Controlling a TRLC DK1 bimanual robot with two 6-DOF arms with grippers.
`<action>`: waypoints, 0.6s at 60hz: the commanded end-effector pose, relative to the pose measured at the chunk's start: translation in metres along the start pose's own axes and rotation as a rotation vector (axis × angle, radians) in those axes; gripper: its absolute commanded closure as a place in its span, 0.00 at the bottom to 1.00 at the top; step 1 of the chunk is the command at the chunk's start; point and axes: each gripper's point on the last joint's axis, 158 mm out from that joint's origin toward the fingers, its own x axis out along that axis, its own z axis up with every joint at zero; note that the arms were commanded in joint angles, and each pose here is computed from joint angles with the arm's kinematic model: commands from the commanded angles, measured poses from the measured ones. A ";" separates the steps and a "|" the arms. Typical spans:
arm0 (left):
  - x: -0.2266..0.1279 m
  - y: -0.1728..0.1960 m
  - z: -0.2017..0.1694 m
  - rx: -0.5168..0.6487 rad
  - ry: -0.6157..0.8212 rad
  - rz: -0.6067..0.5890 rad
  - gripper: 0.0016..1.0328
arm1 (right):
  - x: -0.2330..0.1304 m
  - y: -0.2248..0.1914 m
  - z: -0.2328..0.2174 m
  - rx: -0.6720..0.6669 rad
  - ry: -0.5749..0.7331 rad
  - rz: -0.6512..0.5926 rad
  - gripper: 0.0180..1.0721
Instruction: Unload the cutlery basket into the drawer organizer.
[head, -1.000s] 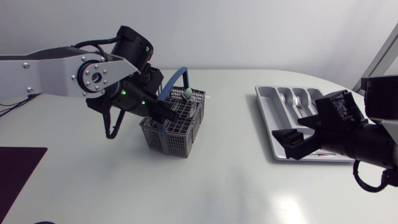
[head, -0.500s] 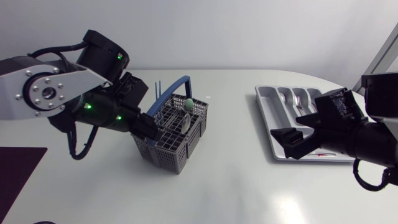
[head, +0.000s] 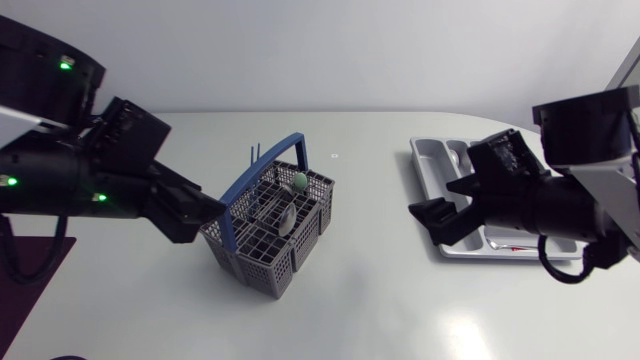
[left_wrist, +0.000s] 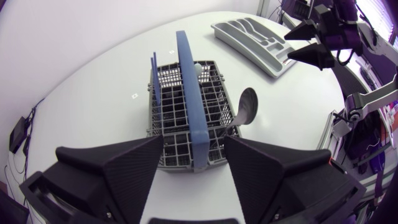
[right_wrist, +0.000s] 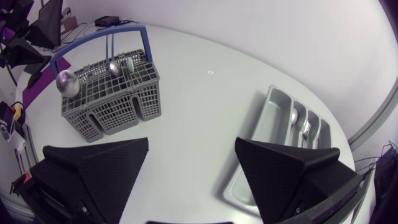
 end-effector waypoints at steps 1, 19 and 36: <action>-0.006 0.012 -0.012 0.008 0.026 0.013 0.24 | 0.013 0.002 0.018 -0.009 -0.006 0.012 0.05; 0.018 0.032 -0.081 0.017 0.130 -0.001 0.73 | 0.084 0.015 0.043 0.050 0.056 0.135 0.17; 0.047 0.018 -0.125 0.075 0.226 -0.068 0.79 | 0.146 0.024 0.055 0.104 0.077 0.202 0.82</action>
